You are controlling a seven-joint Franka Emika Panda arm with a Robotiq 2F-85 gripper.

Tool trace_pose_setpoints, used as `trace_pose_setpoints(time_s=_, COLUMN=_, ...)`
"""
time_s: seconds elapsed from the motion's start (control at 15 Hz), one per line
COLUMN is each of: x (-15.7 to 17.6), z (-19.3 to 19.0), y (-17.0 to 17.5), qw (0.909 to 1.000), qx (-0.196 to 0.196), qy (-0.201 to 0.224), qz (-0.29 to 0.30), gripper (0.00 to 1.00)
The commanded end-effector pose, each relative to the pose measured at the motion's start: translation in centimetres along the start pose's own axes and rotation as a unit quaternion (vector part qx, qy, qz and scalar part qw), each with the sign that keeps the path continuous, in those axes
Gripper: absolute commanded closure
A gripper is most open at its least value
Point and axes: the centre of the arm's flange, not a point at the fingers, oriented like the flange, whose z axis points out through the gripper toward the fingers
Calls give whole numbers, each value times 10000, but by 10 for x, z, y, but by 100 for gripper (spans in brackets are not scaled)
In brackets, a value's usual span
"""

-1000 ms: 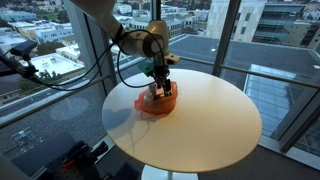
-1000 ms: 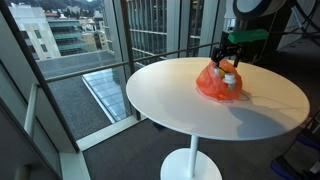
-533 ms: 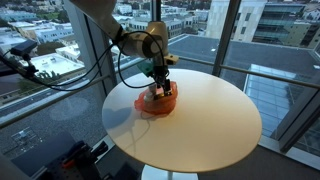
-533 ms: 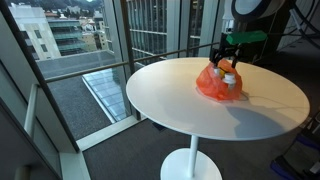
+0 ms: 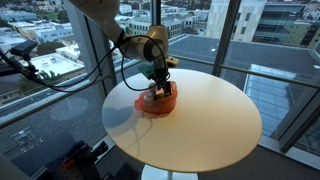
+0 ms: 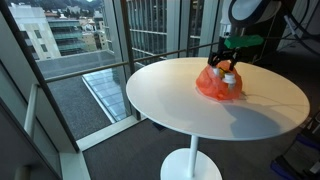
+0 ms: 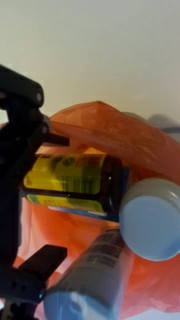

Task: Remove the bottle with a yellow cap from the plastic bag and put it on the table

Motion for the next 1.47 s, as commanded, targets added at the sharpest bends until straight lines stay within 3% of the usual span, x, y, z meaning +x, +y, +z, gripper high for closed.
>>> trace_pose_setpoints(time_s=0.0, x=9, z=4, y=-4, qw=9999, qx=92, qy=5, qz=-95, gripper=0)
trace_pose_setpoints(time_s=0.47, x=7, z=12, y=-1, qw=10000, qx=24, qy=-69, qz=-60, gripper=0)
trace_pose_setpoints(time_s=0.53, x=7, z=13, y=0, qw=10000, qx=17, qy=-73, qz=-47, gripper=25)
trace_pose_setpoints(time_s=0.67, x=8, z=12, y=1, qw=10000, qx=10, qy=-64, qz=-30, gripper=34)
trace_pose_setpoints(time_s=0.93, x=10, z=4, y=3, qw=10000, qx=1, qy=-32, qz=48, gripper=69)
trace_pose_setpoints(time_s=1.4, x=15, z=-22, y=5, qw=9998, qx=136, qy=-1, qz=145, gripper=72)
